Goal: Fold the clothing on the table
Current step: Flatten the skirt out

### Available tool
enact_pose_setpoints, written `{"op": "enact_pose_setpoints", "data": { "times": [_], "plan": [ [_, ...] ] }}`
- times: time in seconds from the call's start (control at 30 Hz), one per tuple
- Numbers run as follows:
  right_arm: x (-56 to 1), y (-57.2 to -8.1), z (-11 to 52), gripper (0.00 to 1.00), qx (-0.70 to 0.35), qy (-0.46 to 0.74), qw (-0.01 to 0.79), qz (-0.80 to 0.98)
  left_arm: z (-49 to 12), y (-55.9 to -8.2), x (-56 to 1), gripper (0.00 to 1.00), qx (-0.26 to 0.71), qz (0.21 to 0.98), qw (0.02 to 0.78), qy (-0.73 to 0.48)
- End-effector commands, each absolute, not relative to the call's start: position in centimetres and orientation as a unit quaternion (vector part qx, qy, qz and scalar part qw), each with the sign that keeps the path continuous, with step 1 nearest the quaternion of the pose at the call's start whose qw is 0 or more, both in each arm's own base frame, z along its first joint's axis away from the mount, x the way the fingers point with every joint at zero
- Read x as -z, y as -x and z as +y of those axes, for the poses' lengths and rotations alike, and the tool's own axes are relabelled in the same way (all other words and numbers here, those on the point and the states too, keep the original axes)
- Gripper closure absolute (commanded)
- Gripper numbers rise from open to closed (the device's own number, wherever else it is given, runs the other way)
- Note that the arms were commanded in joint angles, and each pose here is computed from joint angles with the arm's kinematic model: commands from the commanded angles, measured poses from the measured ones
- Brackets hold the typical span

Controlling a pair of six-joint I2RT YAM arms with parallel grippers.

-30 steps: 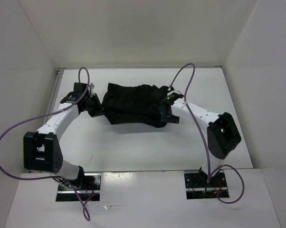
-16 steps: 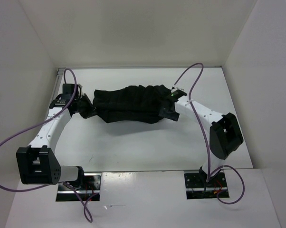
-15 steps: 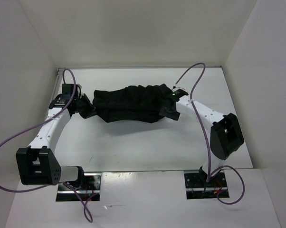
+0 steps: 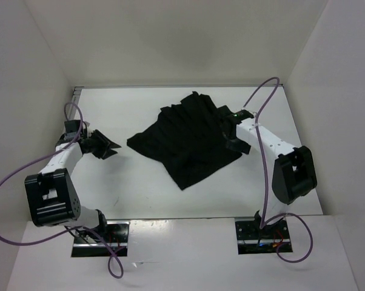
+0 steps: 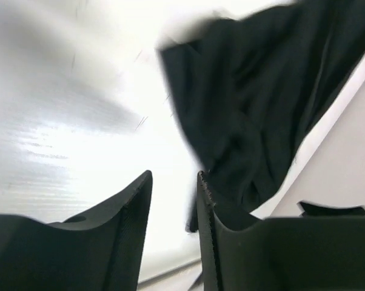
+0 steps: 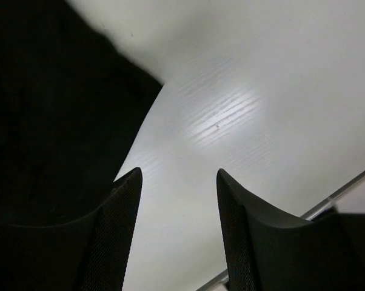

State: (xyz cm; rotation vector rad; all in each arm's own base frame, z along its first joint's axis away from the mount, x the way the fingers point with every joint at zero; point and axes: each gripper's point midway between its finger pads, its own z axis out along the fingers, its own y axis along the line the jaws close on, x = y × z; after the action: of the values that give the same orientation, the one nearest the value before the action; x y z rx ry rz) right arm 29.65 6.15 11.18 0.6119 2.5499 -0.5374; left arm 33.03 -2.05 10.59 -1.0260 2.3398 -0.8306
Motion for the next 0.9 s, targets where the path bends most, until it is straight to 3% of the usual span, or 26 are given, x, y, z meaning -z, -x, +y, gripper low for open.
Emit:
{"op": "enact_pose_setpoints", "data": {
  "times": [0.0, 0.17, 0.37, 0.57, 0.87],
  "plan": [
    [-14.2, -28.9, 6.0, 0.42, 0.194, -0.172, 0.256, 0.931, -4.4, -32.9, -10.3, 0.55, 0.341, 0.852, 0.223, 0.328],
    [-16.1, -29.9, 10.4, 0.45, 0.076, -0.118, 0.274, 0.951, -4.6, -32.8, -11.8, 0.54, 0.338, 0.854, 0.245, 0.310],
    [-15.1, -32.9, 10.8, 0.47, 0.109, -0.103, 0.281, 0.948, -7.6, -33.3, -12.0, 0.54, 0.323, 0.873, 0.245, 0.270],
    [-12.7, -35.6, 16.6, 0.47, -0.006, -0.049, 0.262, 0.964, -11.7, -34.6, -11.0, 0.52, 0.334, 0.880, 0.221, 0.256],
    [-8.0, -36.9, 18.9, 0.45, -0.030, -0.011, 0.233, 0.972, -13.7, -36.8, -10.5, 0.50, 0.331, 0.883, 0.218, 0.251]
  ]
}}
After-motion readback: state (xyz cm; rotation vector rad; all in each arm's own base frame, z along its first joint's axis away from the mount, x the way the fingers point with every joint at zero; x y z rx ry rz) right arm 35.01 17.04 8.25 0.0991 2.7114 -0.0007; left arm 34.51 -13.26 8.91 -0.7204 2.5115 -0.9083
